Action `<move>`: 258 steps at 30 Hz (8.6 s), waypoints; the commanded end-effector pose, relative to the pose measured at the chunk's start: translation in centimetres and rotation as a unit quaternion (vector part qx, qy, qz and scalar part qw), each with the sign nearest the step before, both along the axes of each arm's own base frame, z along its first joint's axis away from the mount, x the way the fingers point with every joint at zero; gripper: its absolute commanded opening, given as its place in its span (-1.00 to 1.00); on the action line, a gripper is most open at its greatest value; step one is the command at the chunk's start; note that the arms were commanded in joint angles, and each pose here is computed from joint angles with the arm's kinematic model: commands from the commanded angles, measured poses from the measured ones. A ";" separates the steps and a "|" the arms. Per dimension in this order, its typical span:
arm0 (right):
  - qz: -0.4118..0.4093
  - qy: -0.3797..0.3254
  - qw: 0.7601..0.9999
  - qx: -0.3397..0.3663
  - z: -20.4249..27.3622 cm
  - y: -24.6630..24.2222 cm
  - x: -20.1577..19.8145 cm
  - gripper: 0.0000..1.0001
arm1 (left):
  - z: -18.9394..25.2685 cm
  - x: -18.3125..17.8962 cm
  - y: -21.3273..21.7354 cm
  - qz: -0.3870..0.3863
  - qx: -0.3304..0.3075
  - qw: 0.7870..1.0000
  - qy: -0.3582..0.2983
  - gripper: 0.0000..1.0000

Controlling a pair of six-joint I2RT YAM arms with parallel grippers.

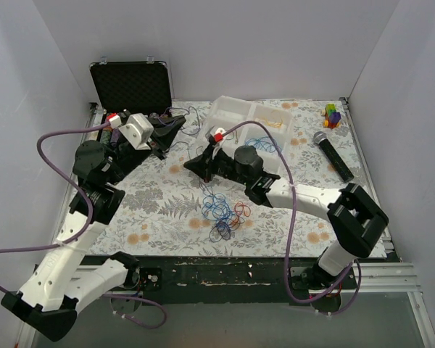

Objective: Untangle the cables

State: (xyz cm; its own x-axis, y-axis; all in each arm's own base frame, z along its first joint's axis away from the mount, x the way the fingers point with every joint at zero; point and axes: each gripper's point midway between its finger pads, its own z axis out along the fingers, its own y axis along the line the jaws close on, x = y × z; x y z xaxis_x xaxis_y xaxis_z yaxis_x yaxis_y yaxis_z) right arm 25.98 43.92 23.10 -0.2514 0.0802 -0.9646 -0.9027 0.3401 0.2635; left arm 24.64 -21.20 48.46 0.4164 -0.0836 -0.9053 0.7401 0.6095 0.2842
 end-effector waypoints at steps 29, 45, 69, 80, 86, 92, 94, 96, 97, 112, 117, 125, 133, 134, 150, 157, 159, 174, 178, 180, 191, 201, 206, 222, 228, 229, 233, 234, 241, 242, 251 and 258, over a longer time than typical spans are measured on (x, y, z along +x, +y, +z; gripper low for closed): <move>-0.134 -0.039 0.987 0.082 10.7 -7.7 14.5 -0.97 | -14.7 5.0 0.7 0.087 0.046 0.979 0.176 0.36; -0.167 -0.098 0.956 0.222 24.8 -9.6 16.1 -0.97 | -14.1 3.6 1.6 0.090 0.042 0.979 0.178 0.35; -0.162 -0.155 0.928 0.297 34.1 -11.1 19.0 -0.97 | -14.7 2.3 1.9 0.083 0.039 0.978 0.187 0.35; -0.144 -0.038 0.985 0.089 14.8 -4.9 20.5 -0.97 | -14.8 2.1 1.9 0.080 0.033 0.978 0.190 0.35; -0.162 -0.003 0.987 -0.006 5.8 -3.9 19.1 -0.97 | -14.9 1.9 1.8 0.076 0.028 0.978 0.194 0.35; -0.172 0.043 0.981 -0.075 -0.4 -5.0 17.4 -0.97 | -15.0 1.8 2.1 0.080 0.029 0.977 0.193 0.35; -0.170 0.050 0.980 -0.086 -1.6 -5.3 16.2 -0.97 | -15.2 1.7 2.1 0.081 0.031 0.977 0.193 0.35; -0.173 0.058 0.978 -0.097 -2.8 -5.6 15.5 -0.97 | -15.3 1.6 2.1 0.079 0.031 0.977 0.195 0.35; -0.177 0.064 0.977 -0.101 -3.4 -5.9 15.2 -0.97 | -15.3 1.6 2.1 0.077 0.029 0.977 0.195 0.34; -0.201 0.101 0.964 -0.143 -1.9 -6.3 15.8 -0.31 | -15.1 1.1 2.2 0.074 0.028 0.978 0.195 0.34; -0.204 0.099 0.966 -0.128 -1.4 -7.0 14.6 -0.34 | -14.9 1.0 2.3 0.075 0.026 0.978 0.194 0.34; -0.187 0.076 0.967 -0.157 -1.8 -7.9 10.0 -0.18 | -14.9 0.9 2.5 0.079 0.026 0.978 0.193 0.33; -0.214 0.141 0.952 -0.168 -6.6 -11.7 2.7 -0.07 | -15.2 0.8 2.5 0.077 0.028 0.978 0.189 0.34; -0.217 0.158 0.950 -0.161 -7.3 -12.0 2.1 -0.06 | -15.1 0.8 2.4 0.076 0.028 0.979 0.187 0.33; -0.252 0.219 0.938 -0.095 -12.1 -10.0 3.8 0.08 | -16.4 0.2 2.4 0.067 0.052 0.980 0.182 0.33; -0.275 0.227 0.928 -0.110 -13.3 -10.2 4.6 0.07 | -16.1 0.1 2.5 0.069 0.053 0.980 0.179 0.33; -0.279 0.221 0.928 -0.107 -13.3 -10.3 4.8 0.07 | -16.1 0.1 2.5 0.069 0.054 0.980 0.178 0.33; -0.291 0.204 0.932 -0.077 -12.6 -9.0 6.6 -0.80 | -15.9 -0.1 2.7 0.072 0.055 0.980 0.176 0.33; -0.279 0.193 0.939 -0.056 -10.5 -9.1 6.1 -0.97 | -16.0 -0.1 2.8 0.073 0.055 0.980 0.177 0.33; -0.264 0.177 0.947 -0.038 -8.3 -9.1 5.6 -0.97 | -16.1 -0.1 2.8 0.073 0.055 0.980 0.178 0.33; -0.255 0.118 0.960 0.009 -1.2 -8.7 6.3 -0.97 | -16.0 -0.2 2.7 0.068 0.052 0.980 0.180 0.33; -0.250 0.109 0.962 0.028 0.8 -7.2 10.0 -0.97 | -17.1 -0.6 2.7 0.065 0.067 0.979 0.180 0.33; -0.228 0.124 0.964 0.054 2.2 -7.4 8.5 -0.97 | -23.2 0.3 2.2 0.066 0.066 0.971 0.218 0.39; -0.175 0.153 0.968 0.097 4.5 -9.6 2.3 -0.97 | -30.7 2.1 -3.9 -0.054 -0.011 0.930 0.364 0.60; -0.153 0.164 0.969 0.101 4.9 -9.5 1.3 -0.97 | -30.9 6.0 -4.0 0.004 -0.034 0.927 0.373 0.59; -0.152 0.167 0.969 0.103 4.9 -9.6 1.2 -0.97 | -30.7 6.5 -4.1 0.009 -0.036 0.928 0.371 0.58; -0.151 0.169 0.969 0.102 4.8 -9.7 0.9 -0.97 | -30.0 7.7 -4.3 0.016 -0.028 0.935 0.352 0.49; -0.150 0.169 0.969 0.102 5.0 -9.7 0.9 -0.97 | -29.8 8.0 -4.3 0.021 -0.023 0.939 0.342 0.46; -0.146 0.169 0.970 0.101 5.2 -9.5 0.9 -0.97 | -29.7 4.9 -6.9 -0.096 0.041 0.948 0.301 0.05; -0.147 0.168 0.969 0.102 5.4 -9.6 1.0 -0.97 | -29.8 4.4 -7.1 -0.104 0.049 0.949 0.294 -0.06; -0.159 0.156 0.969 0.104 6.0 -9.7 2.1 -0.97 | -31.3 3.2 -6.4 -0.104 0.097 0.952 0.269 -0.83; -0.205 0.154 0.964 0.065 3.7 -10.7 7.6 -0.97 | -32.3 1.6 -4.6 -0.078 0.109 0.950 0.284 -0.76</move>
State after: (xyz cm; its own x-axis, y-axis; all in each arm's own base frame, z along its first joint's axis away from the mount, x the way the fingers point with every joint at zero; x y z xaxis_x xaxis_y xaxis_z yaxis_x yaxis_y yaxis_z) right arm 30.16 33.78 26.17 -0.4886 0.3464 -0.8008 -0.5761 0.5612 0.5943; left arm 27.28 -26.95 15.84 -0.1761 0.0877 -0.9805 0.8937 0.4319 -0.1219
